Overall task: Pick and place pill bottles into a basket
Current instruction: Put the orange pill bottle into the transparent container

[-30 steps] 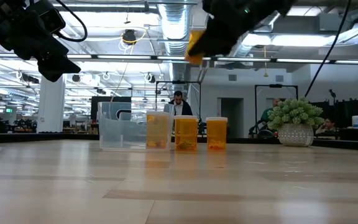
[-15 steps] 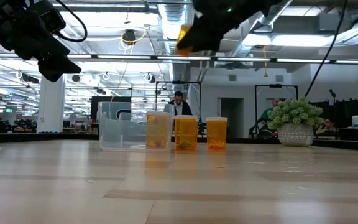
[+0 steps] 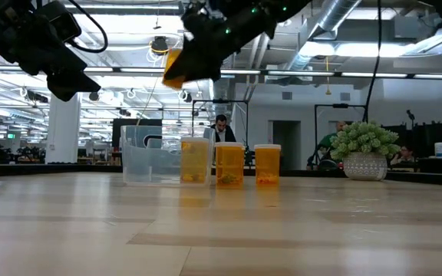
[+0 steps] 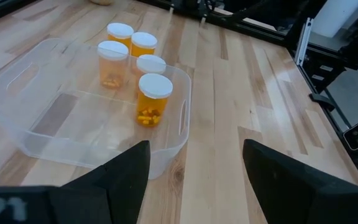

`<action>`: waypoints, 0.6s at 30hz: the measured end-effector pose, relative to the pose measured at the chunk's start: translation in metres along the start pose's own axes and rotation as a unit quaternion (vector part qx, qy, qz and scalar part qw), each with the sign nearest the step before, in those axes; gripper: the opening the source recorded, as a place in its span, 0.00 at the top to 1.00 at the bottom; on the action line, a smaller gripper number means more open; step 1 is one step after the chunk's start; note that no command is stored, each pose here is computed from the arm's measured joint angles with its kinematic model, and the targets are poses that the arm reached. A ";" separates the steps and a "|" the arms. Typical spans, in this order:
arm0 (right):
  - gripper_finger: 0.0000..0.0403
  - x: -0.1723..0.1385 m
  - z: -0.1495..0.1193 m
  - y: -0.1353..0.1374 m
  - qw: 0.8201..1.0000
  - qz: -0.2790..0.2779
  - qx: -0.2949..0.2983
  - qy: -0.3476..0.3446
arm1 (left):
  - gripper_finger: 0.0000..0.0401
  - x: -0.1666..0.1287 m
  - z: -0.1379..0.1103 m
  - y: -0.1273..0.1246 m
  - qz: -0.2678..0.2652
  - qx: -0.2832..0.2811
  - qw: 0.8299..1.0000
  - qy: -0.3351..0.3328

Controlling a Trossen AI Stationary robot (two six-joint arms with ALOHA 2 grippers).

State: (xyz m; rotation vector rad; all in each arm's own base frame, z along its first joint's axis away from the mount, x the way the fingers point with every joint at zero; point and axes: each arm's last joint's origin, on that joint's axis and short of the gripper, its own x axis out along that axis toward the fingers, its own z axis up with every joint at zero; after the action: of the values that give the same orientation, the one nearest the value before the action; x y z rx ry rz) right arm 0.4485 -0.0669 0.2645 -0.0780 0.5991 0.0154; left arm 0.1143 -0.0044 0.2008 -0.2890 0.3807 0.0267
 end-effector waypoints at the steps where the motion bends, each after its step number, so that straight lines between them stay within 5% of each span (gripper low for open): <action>1: 0.56 0.005 -0.002 0.002 1.000 0.006 0.000 0.007 | 0.38 0.000 0.000 0.000 0.001 0.000 1.000 0.000; 18: 0.56 0.059 -0.036 0.042 0.996 0.050 -0.033 0.061 | 0.38 0.000 0.000 0.000 0.003 0.003 1.000 -0.001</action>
State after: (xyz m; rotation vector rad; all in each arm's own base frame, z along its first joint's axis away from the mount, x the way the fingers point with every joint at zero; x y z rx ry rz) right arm 0.4751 -0.0285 0.1986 -0.1135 0.7245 0.1292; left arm 0.1143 -0.0042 0.2008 -0.2822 0.3803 0.0322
